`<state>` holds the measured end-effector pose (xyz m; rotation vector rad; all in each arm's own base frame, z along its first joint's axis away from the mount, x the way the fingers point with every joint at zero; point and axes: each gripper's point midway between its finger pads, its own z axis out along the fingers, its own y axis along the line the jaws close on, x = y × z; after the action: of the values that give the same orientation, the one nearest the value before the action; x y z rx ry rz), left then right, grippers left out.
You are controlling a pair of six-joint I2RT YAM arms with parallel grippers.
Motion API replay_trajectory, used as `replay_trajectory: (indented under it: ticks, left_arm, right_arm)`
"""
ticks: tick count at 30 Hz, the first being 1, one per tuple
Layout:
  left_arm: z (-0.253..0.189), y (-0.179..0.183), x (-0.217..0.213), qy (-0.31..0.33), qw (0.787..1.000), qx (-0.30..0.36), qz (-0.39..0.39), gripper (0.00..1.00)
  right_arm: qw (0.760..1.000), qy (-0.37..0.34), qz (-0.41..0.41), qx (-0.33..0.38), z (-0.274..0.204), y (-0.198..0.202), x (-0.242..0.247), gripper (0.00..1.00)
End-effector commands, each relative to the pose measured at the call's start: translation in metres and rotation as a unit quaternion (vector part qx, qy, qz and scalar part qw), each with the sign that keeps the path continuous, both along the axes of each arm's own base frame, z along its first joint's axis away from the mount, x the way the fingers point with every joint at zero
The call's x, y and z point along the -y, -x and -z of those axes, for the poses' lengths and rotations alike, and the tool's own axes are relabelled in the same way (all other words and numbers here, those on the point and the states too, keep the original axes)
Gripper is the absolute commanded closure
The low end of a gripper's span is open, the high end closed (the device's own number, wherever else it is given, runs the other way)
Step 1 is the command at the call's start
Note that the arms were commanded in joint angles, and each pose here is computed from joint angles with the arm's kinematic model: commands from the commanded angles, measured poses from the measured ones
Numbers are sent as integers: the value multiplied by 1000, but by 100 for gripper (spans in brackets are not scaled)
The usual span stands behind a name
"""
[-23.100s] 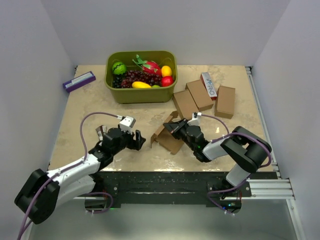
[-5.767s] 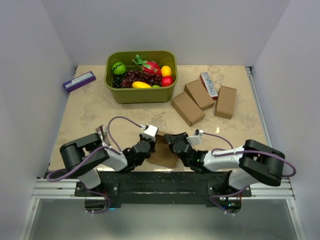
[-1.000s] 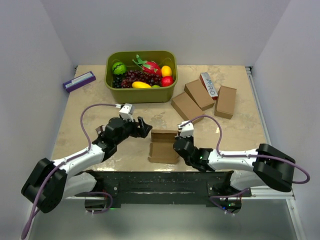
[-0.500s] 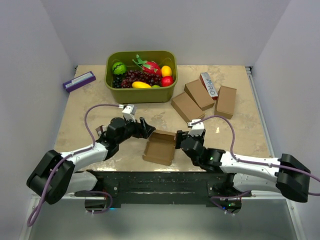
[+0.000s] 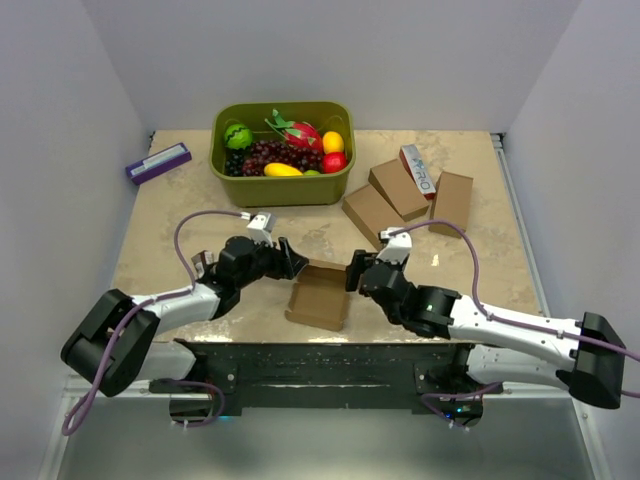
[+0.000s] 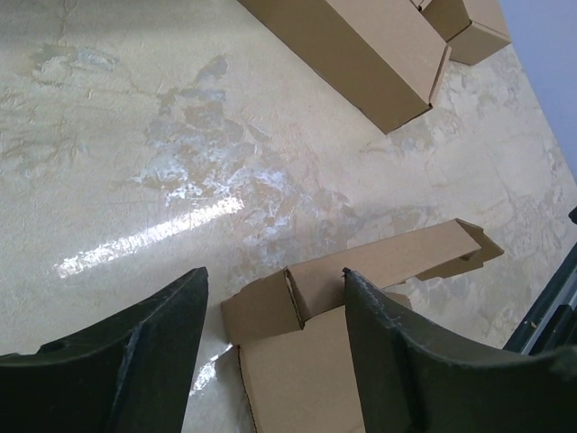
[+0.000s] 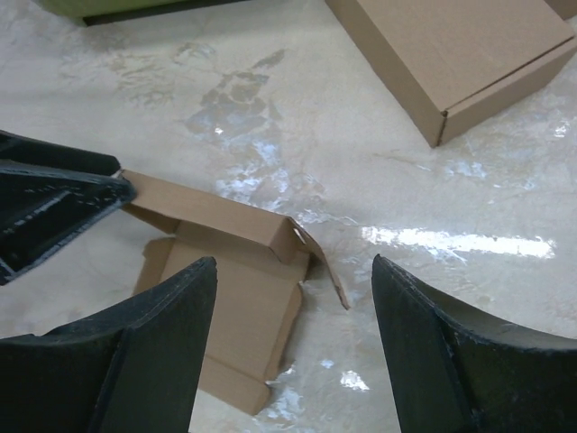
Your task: Fold the paper box
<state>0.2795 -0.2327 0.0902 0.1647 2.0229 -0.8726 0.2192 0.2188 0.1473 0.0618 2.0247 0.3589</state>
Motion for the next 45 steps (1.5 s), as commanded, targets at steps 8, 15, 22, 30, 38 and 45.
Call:
replay_trajectory:
  ticks: [8,15,22,30,38,45]
  left_arm:
    - [1,1,2,14,1000,11,10,49]
    - [11,10,2,19,1000,1,19,67]
    - [20,17,-1,18,1000,-9,21,75]
    - [28,20,-7,5,1000,-10,13,77]
    - [33,22,-14,-14,1000,-1,9,78]
    - [39,25,-18,-24,1000,0,8,79]
  right_arm:
    - [999,-23,-11,-26,-2,-5,-33,33]
    - [998,-37,-17,-38,-1,-2,-39,35]
    - [996,-69,-40,-50,-15,3,-52,34]
    - [985,-125,-76,-94,-18,11,-80,34]
    - [974,-167,-63,-139,9,18,-83,35]
    - [975,-164,-35,-146,18,11,-66,37]
